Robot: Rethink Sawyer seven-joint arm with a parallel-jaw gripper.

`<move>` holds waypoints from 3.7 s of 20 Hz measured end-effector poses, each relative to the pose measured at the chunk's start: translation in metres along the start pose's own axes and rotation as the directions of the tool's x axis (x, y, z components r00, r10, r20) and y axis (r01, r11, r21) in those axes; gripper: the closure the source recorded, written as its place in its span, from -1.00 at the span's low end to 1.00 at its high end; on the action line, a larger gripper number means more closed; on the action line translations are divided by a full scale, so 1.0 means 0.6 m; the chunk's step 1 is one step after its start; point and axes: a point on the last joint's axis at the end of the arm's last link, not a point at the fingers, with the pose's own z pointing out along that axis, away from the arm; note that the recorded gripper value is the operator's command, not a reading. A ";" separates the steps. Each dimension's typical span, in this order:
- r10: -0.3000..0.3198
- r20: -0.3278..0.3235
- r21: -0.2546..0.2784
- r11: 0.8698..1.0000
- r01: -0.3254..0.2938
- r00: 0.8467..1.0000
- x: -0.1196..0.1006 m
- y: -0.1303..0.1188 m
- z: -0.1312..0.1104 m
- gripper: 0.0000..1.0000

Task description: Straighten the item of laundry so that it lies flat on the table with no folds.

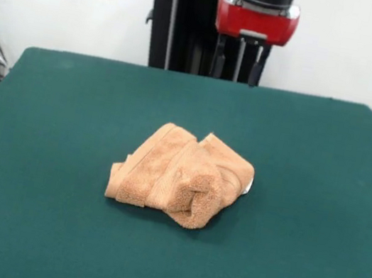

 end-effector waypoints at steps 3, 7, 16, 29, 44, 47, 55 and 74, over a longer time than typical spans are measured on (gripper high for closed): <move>0.004 -0.010 -0.001 1.000 -0.004 1.000 0.000 -0.004 0.011 -1.00; 0.013 -0.020 -0.001 1.000 -0.013 1.000 -0.001 -0.013 0.023 -1.00; 0.058 -0.040 0.000 0.998 -0.058 0.997 -0.010 -0.059 0.055 -1.00; 0.096 -0.020 0.016 0.995 -0.096 0.995 -0.035 -0.106 0.060 -1.00; 0.137 -0.021 0.074 0.988 -0.135 0.990 -0.023 -0.154 0.057 -1.00; 0.144 -0.025 0.079 0.987 -0.142 0.989 -0.018 -0.156 0.068 -1.00; 0.150 -0.019 0.093 0.985 -0.148 0.989 -0.007 -0.147 0.099 -1.00; 0.358 -0.002 0.067 0.931 -0.358 0.934 -0.027 -0.118 0.099 -1.00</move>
